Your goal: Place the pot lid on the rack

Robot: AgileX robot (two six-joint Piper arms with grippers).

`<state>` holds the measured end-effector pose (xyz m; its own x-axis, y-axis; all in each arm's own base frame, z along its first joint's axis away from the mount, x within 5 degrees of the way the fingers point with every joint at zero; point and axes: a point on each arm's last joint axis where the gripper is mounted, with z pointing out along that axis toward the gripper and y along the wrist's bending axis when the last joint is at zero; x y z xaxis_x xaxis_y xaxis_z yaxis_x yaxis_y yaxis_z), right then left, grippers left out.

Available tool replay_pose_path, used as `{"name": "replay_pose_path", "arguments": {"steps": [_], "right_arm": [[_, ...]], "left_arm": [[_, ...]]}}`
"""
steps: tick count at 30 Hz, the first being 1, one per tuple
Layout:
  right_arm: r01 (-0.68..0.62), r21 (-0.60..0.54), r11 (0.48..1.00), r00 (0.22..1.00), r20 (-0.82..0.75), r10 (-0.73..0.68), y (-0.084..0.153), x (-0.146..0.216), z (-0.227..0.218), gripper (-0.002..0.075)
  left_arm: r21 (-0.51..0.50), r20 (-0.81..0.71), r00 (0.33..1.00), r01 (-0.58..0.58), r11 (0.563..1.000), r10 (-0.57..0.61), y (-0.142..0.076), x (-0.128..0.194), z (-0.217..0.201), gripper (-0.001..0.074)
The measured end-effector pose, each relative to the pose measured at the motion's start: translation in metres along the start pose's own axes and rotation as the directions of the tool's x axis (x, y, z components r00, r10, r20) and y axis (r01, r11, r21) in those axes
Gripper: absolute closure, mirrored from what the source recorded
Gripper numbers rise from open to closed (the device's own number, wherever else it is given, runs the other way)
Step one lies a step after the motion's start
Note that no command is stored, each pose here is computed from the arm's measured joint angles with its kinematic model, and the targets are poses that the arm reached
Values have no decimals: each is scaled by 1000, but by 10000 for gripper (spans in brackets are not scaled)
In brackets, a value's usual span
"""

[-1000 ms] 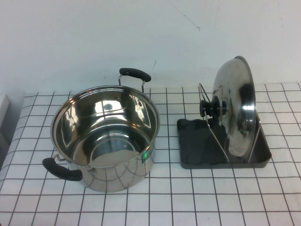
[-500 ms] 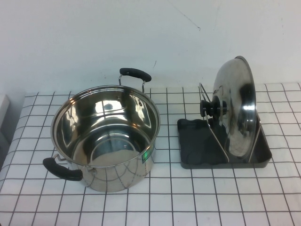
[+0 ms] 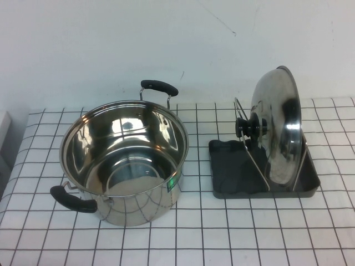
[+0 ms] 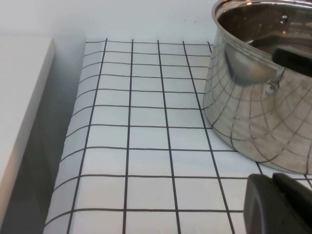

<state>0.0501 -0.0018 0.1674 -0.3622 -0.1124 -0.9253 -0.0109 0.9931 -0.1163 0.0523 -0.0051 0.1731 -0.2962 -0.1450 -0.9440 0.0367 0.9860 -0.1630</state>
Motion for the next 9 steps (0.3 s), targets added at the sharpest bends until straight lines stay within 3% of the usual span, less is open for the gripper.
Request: {"name": "replay_pose_path", "arguments": {"steps": [9], "right_arm": [[-17, 40, 999, 1000, -5, 17, -2, 0, 0, 728]], "left_arm": [[0, 0, 1000, 0, 1000, 0, 0, 0, 0, 737]]}}
